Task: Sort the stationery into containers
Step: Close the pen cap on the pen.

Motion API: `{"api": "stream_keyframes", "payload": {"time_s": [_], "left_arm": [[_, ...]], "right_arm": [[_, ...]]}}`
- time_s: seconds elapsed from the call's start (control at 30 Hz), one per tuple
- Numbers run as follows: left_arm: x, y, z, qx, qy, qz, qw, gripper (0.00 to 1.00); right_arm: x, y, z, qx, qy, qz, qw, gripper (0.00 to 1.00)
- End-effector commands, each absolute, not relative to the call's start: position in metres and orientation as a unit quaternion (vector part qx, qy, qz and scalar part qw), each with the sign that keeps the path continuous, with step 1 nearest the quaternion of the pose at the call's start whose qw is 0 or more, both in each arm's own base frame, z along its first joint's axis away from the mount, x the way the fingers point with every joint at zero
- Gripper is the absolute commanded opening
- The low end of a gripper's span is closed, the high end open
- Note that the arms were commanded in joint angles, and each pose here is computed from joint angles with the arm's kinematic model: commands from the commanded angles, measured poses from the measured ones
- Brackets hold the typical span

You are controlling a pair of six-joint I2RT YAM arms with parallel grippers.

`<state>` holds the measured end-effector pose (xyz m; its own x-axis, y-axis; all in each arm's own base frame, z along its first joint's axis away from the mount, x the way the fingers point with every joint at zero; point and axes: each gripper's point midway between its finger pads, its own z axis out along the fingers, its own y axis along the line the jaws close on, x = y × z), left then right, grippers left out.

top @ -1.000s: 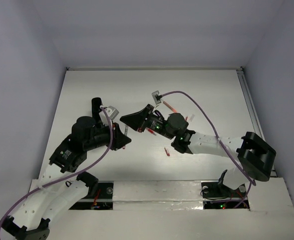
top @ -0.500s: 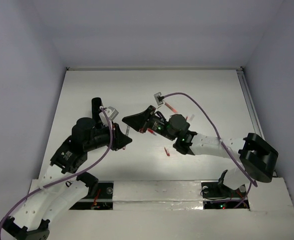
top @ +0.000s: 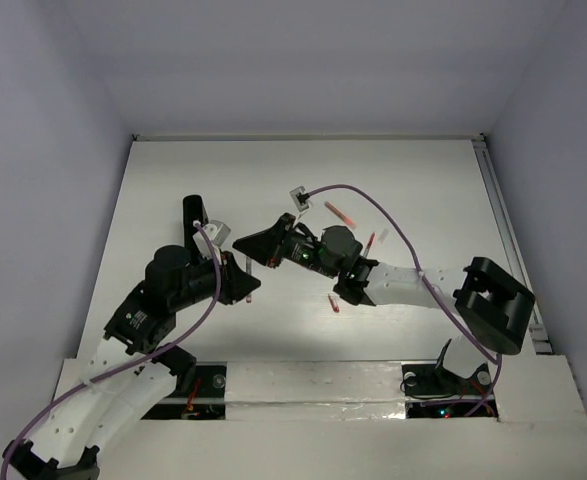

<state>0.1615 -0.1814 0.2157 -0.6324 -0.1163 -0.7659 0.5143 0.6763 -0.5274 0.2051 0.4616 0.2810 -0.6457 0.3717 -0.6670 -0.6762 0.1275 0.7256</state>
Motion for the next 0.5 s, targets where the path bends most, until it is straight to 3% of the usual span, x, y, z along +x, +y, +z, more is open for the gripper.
{"api": "stream_keyframes", "payload": {"time_s": [0.0,0.47], "left_arm": [[0.215,-0.169,0.374,0.082,0.63,-0.399,0.661,0.0],[0.22,-0.156,0.396,0.078,0.625,-0.358,0.69,0.0]], "right_arm": [[0.088,0.462,0.179,-0.268,0.715,0.621,0.178,0.0],[0.073,0.448,0.152,-0.277,0.735,0.599,0.156,0.0]]}}
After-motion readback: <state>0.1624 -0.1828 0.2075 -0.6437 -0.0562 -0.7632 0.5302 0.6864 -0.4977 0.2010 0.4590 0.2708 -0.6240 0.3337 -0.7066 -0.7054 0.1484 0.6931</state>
